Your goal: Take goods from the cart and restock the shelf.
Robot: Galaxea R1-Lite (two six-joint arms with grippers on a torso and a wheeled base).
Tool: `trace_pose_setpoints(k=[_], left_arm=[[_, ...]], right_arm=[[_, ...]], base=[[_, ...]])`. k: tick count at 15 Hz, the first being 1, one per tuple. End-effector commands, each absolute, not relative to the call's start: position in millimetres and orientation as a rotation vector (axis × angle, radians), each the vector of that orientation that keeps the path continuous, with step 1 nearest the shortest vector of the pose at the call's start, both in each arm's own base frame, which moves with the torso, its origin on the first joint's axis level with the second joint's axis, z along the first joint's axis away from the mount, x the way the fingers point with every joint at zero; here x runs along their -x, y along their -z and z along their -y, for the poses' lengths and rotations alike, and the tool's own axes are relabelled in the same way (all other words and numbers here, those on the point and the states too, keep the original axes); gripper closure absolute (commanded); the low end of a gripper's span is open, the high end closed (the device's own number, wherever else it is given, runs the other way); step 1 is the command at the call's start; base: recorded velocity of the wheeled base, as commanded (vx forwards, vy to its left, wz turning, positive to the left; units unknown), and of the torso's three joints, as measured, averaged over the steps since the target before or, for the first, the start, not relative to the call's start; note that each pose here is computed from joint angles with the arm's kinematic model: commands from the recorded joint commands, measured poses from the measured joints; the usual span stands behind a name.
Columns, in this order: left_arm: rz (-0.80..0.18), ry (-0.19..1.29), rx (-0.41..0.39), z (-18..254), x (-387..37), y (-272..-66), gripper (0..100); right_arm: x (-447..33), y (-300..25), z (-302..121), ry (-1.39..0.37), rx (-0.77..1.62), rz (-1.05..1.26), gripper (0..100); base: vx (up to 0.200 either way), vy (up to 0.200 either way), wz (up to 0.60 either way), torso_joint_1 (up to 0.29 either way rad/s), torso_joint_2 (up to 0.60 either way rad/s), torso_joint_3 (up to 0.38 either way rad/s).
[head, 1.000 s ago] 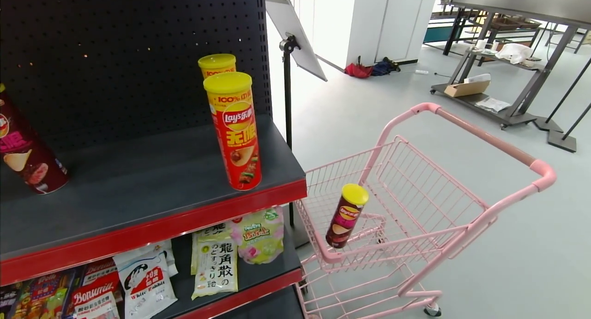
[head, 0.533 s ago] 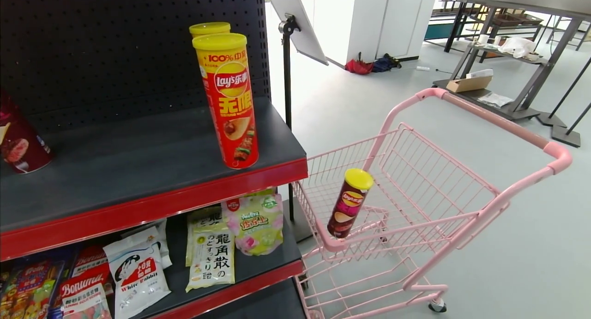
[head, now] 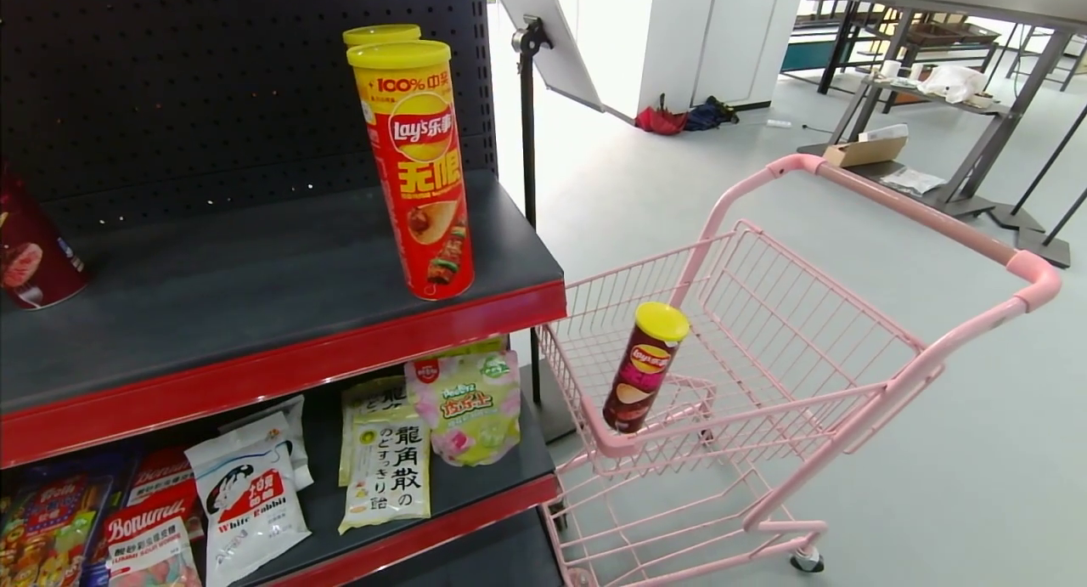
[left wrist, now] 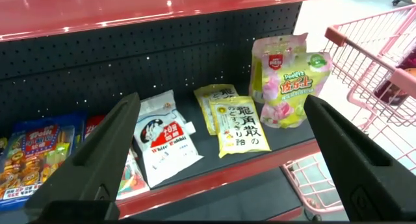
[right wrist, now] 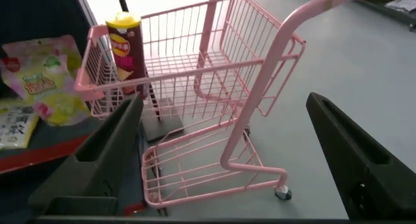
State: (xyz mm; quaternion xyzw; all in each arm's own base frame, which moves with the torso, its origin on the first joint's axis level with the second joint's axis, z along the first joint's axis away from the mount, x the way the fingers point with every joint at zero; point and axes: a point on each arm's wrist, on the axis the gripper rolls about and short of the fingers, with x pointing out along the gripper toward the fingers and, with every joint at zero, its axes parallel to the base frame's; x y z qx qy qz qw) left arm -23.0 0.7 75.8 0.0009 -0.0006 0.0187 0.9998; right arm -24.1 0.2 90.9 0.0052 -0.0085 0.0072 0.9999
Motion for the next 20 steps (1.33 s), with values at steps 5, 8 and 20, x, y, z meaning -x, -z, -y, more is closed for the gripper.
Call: trace_pose_setpoints(k=[5, 8, 20], left_arm=[[0.000, -0.038, -0.003, -1, 23, -76, 0], [0.000, -0.038, -0.003, -1, 23, -76, 0], [0.000, -0.038, -0.005, -1, 23, -76, 0]], right_arm=[[-165, -202, -35, -0.255, -0.157, -0.260, 0], [-211, -151, -69, -0.356, -0.132, -0.387, 0], [-299, -77, -126, -0.422, -0.139, -0.494, 0]], base=[[0.000, 0.000, 0.00, 0.000, 0.00, 0.000], [0.000, 0.000, 0.00, 0.000, 0.00, 0.000], [0.000, 0.000, 0.00, 0.000, 0.00, 0.000]])
